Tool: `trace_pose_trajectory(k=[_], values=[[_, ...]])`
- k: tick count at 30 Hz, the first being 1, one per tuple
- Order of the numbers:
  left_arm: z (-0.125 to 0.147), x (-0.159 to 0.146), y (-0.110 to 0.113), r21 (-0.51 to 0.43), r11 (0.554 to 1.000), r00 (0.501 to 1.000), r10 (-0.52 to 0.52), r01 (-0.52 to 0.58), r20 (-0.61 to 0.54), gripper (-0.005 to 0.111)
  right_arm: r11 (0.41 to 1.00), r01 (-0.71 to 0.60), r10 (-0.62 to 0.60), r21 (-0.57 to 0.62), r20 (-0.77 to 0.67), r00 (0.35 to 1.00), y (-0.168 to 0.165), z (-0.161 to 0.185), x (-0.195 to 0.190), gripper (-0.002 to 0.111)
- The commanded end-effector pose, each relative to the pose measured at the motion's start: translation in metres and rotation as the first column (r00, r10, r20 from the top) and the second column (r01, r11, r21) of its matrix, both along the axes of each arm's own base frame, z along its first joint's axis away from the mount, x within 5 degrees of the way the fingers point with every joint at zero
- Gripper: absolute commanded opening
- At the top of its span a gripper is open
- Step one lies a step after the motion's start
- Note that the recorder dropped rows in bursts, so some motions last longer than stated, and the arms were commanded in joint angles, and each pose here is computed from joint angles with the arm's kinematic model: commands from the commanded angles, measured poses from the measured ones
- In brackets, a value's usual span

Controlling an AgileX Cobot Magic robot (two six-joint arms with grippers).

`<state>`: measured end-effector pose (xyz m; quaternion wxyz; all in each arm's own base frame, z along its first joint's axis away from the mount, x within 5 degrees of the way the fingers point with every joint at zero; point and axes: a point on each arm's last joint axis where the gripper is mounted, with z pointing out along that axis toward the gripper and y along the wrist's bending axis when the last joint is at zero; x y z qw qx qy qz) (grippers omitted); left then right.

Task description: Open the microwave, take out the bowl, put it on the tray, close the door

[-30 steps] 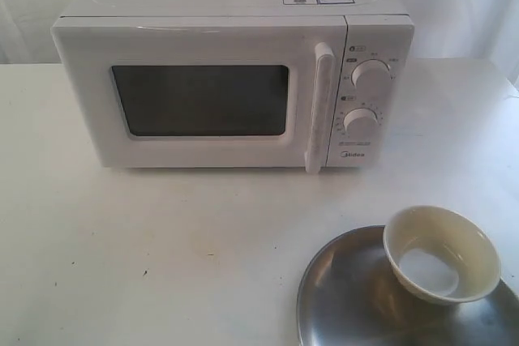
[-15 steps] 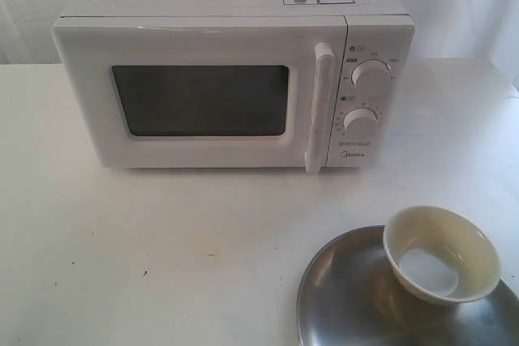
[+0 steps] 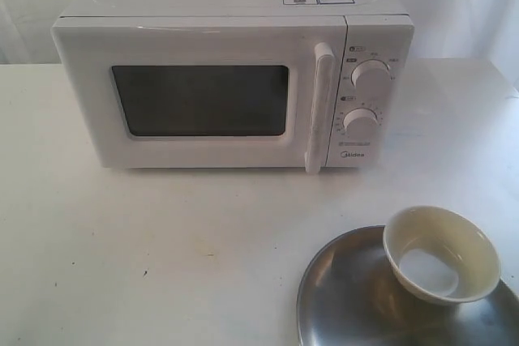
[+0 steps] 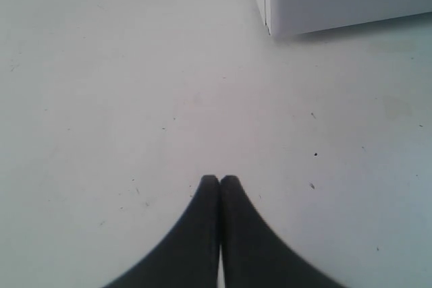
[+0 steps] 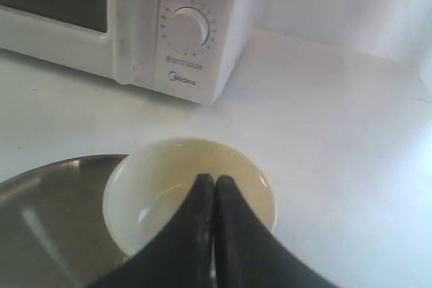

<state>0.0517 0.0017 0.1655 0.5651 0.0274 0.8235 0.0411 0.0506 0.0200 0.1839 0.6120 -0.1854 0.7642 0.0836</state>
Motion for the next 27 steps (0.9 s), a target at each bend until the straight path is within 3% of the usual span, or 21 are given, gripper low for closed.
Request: trace_pose_trajectory(k=[1, 27], values=[[0.0008, -0.0001, -0.0005, -0.010, 1.000, 1.000, -0.003, 0.003, 0.004, 0.000, 0.997, 0.081, -0.081, 0.020, 0.008, 0.997, -0.0047, 0.0012, 0.0014, 0.000], [0.0008, -0.0001, -0.0005, -0.010, 1.000, 1.000, -0.003, 0.003, 0.004, 0.000, 0.994, 0.102, -0.102, 0.043, -0.003, 0.995, -0.0055, 0.0010, 0.0016, 0.000]])
